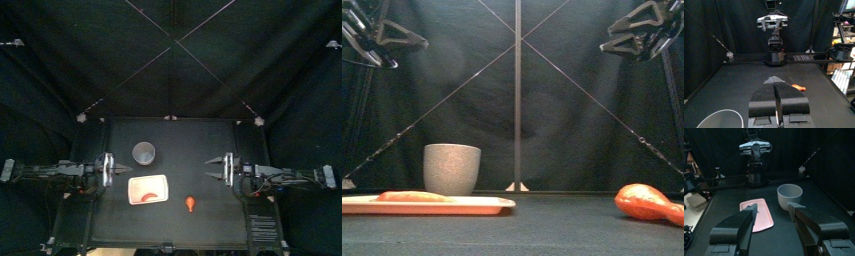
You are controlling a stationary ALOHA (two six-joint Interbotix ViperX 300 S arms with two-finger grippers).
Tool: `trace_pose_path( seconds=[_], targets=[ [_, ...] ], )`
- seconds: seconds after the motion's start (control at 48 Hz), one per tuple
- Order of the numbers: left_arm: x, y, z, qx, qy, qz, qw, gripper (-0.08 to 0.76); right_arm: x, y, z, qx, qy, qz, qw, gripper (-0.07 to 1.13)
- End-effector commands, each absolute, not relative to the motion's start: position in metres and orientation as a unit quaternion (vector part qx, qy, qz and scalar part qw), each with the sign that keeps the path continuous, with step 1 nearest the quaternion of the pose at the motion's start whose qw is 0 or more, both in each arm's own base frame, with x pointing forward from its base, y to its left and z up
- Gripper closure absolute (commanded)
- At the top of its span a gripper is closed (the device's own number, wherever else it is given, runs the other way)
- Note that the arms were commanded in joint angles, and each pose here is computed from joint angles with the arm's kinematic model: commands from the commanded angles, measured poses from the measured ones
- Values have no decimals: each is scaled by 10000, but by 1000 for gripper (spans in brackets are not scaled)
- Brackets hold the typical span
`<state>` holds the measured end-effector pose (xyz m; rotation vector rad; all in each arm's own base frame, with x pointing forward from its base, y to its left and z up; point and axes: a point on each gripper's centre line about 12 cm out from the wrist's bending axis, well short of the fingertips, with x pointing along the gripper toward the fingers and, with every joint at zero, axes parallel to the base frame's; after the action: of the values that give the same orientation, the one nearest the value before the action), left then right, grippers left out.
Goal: Pick the red chile then place it on the pink plate
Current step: Drop red chile on the pink plate and return to neutral
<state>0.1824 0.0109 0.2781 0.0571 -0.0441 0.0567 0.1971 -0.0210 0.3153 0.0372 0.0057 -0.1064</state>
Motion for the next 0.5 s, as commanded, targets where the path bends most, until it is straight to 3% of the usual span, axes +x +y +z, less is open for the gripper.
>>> trace_pose_path(
  seconds=[0.021,0.5],
  targets=[
    [1815,112,2852,328,-341,295,9984,700,1976,-235,3183,198,-35,-593,9980,176],
    [1804,133,2815,336,-308,354,9983,698,1951,-287,3058,199,101,-734,9971,176]
  ],
)
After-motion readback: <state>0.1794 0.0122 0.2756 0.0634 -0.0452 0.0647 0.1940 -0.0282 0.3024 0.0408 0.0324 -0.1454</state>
